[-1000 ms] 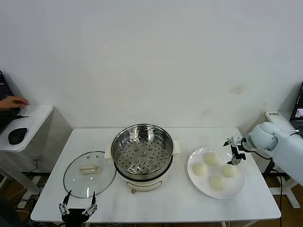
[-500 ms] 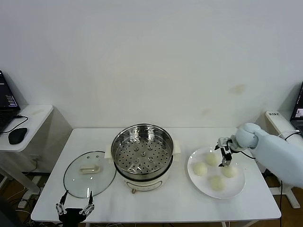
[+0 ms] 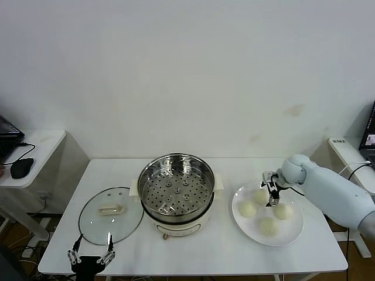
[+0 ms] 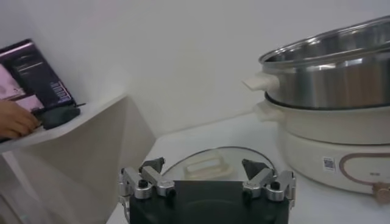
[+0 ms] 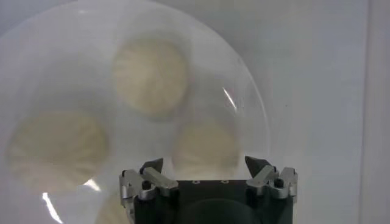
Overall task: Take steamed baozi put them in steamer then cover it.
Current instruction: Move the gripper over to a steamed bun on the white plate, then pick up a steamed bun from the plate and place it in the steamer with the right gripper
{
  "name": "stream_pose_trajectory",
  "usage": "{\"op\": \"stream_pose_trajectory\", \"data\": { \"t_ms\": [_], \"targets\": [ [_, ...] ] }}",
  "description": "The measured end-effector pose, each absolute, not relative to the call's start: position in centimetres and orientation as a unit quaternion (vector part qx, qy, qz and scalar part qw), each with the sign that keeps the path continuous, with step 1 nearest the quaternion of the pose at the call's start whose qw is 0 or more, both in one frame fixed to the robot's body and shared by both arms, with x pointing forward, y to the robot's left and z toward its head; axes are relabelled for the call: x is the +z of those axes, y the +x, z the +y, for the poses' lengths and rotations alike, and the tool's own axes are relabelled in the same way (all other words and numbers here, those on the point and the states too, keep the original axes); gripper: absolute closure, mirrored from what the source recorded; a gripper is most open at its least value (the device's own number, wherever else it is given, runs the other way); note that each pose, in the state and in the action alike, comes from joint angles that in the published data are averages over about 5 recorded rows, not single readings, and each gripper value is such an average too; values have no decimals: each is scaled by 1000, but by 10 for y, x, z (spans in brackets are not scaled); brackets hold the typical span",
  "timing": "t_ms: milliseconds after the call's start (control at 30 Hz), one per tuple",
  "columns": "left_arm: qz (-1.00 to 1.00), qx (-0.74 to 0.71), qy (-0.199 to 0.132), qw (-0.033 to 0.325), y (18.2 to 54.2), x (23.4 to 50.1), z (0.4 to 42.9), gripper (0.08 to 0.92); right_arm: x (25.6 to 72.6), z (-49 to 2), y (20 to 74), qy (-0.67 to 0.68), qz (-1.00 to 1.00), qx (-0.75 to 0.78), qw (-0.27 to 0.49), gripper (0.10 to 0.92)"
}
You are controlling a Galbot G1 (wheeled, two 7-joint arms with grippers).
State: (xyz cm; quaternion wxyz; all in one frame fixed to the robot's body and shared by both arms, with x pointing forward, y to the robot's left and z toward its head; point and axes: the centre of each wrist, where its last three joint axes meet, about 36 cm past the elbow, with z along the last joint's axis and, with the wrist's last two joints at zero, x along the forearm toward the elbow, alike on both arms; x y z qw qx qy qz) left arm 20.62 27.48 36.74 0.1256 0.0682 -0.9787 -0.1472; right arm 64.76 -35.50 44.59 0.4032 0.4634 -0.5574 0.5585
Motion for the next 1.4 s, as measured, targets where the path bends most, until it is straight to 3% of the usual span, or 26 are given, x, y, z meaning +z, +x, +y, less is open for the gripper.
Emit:
{"op": "stream_pose_trajectory", "data": {
  "t_ms": [367, 633, 1067, 1400],
  "targets": [
    [-979, -146, 69, 121, 206, 370, 275, 177, 445, -351, 651, 466, -555, 558, 404, 417],
    [-980, -145, 69, 120, 206, 371, 276, 177, 464, -351, 650, 472, -555, 557, 398, 427],
    [-983, -137, 61, 107, 206, 375, 274, 177, 589, -336, 658, 479, -574, 571, 340, 420],
    [-983, -137, 64, 102, 204, 379, 278, 177, 673, -263, 669, 510, -563, 601, 250, 420]
  ]
}}
